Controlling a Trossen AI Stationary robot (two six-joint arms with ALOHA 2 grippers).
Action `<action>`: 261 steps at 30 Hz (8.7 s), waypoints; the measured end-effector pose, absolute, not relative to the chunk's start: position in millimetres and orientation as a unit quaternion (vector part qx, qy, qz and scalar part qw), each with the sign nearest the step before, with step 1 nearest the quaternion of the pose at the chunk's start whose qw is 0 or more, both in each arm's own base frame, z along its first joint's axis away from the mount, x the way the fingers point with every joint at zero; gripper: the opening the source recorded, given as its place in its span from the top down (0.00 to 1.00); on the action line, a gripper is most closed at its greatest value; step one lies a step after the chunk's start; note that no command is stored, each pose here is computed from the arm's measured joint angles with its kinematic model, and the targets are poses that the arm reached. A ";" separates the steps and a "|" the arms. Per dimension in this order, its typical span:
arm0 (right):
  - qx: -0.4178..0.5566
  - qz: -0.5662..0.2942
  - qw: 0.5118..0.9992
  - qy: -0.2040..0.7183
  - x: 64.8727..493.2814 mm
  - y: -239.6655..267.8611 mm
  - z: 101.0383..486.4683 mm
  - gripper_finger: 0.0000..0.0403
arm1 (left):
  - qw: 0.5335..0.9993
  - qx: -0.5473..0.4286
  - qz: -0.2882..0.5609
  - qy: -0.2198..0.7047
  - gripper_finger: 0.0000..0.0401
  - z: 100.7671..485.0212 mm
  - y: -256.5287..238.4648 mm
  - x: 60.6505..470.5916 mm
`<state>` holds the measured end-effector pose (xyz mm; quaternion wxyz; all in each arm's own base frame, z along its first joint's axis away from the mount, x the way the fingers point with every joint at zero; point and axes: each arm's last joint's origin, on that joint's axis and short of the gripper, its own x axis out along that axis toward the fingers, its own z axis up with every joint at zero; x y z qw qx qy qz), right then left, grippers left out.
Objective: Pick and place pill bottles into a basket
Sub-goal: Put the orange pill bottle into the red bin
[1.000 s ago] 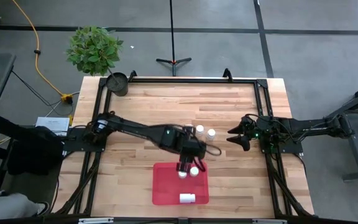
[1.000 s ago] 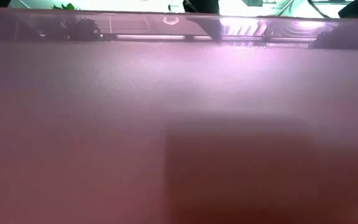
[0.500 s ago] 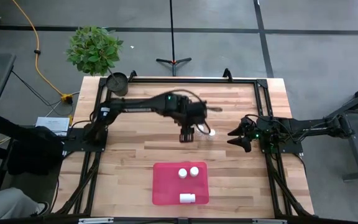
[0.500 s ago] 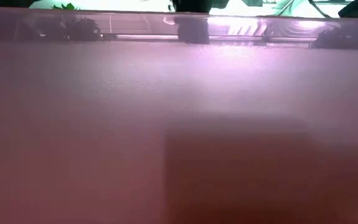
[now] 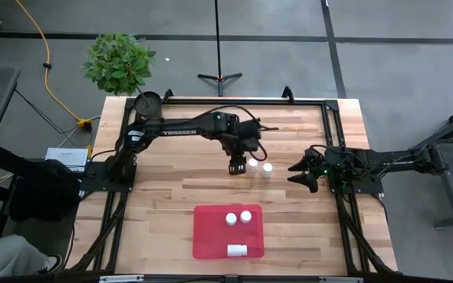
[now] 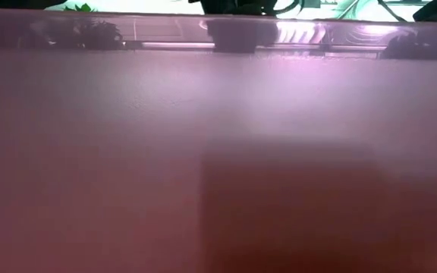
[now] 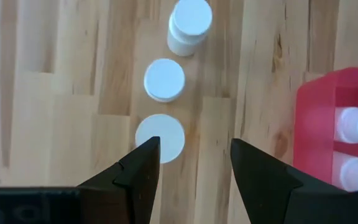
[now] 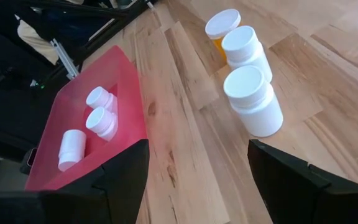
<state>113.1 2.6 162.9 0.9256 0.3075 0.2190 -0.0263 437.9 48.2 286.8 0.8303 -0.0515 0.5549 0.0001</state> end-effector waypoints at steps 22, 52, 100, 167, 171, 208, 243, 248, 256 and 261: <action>0.298 -0.025 0.929 0.219 113.1 2.5 162.9 0.35 | 0.845 -0.016 -0.004 0.535 0.43 265.8 50.5 445.4; 0.295 -0.021 0.925 0.238 111.5 3.0 159.9 0.35 | 0.815 -0.058 0.010 0.576 0.43 252.6 49.8 442.3; 0.295 -0.029 0.917 0.269 108.5 3.1 154.4 0.35 | 0.796 -0.021 0.020 0.605 0.05 203.4 53.9 461.7; 0.295 -0.031 0.914 0.277 107.6 3.2 152.9 0.35 | 0.766 -0.102 -0.052 0.633 0.41 253.9 70.6 449.3; 0.295 -0.031 0.914 0.277 107.6 3.1 153.0 0.35 | 0.760 -0.109 -0.078 0.636 0.41 276.3 67.4 442.6; 0.311 -0.035 0.910 0.272 108.1 3.1 153.7 0.35 | 0.740 -0.020 -0.158 0.653 0.35 320.0 -117.8 404.7; 0.341 -0.031 0.906 0.247 110.7 3.4 158.2 0.35 | 0.711 0.039 -0.088 0.697 0.33 195.1 -147.3 402.7; 0.341 -0.030 0.906 0.248 110.6 3.4 158.2 0.35 | 0.716 0.027 -0.095 0.691 0.38 195.3 -144.5 406.0; 0.333 -0.028 0.909 0.250 110.4 3.4 157.8 0.35 | 0.712 0.010 -0.103 0.695 0.38 202.3 -138.4 408.3; 0.332 -0.030 0.907 0.257 109.8 3.4 156.7 0.35 | 0.724 0.004 -0.102 0.683 0.33 215.3 -131.9 414.5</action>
